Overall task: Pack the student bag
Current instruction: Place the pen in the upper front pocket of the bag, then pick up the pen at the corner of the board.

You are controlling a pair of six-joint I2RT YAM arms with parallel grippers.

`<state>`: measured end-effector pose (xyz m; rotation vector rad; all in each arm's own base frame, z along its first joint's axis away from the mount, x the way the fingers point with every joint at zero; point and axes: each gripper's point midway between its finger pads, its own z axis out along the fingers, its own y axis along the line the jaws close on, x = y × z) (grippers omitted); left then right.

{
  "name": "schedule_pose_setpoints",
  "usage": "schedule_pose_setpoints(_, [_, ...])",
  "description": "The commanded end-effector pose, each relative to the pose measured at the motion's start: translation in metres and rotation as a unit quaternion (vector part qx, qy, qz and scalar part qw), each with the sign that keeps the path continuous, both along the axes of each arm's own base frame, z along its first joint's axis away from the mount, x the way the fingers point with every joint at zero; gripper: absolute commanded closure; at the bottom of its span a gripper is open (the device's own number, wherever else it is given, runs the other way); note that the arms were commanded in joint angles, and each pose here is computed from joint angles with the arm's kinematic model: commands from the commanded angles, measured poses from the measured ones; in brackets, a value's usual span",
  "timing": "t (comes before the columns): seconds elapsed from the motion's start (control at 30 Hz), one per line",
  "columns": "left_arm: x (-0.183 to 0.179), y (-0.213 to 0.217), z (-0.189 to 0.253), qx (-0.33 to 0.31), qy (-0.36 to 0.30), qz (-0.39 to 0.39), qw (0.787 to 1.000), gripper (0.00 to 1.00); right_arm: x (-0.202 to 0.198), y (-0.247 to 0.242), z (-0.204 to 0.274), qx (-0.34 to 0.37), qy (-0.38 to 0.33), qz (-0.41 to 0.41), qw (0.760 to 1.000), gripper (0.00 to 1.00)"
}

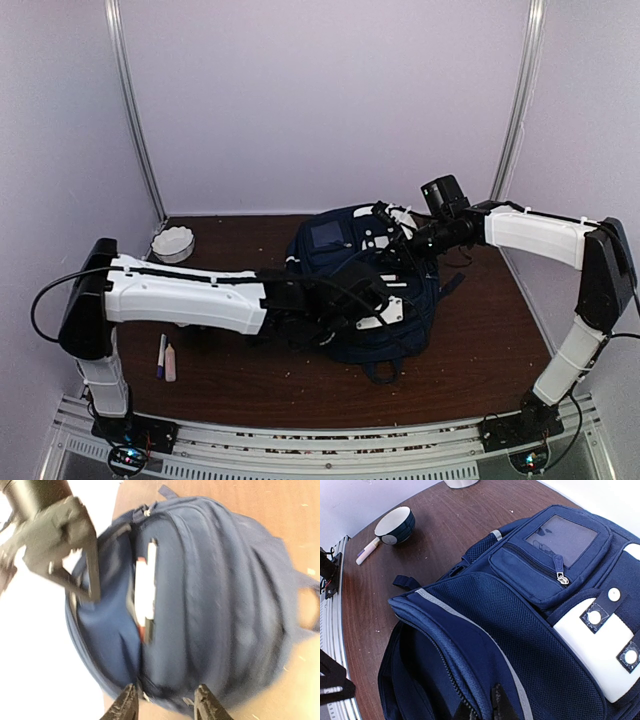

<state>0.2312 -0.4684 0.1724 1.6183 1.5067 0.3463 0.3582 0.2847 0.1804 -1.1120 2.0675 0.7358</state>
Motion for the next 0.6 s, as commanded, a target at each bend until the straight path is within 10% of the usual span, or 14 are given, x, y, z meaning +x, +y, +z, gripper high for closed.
schedule_pose_setpoints(0.0, [-0.019, 0.048, 0.005, -0.048, 0.062, 0.077, 0.994, 0.6, 0.006, 0.005, 0.012, 0.02, -0.011, 0.003, 1.0, 0.92])
schedule_pose_setpoints(0.3, [-0.02, 0.153, -0.025, -0.074, 0.144, 0.273, 0.948, 0.61, 0.007, 0.008, 0.008, 0.029, 0.002, 0.004, 1.0, 0.92])
schedule_pose_setpoints(0.57, [0.011, 0.265, -0.057, -0.189, 0.238, 0.482, 0.822, 0.59, 0.003, 0.01, 0.01, 0.034, 0.0, 0.019, 0.999, 0.91])
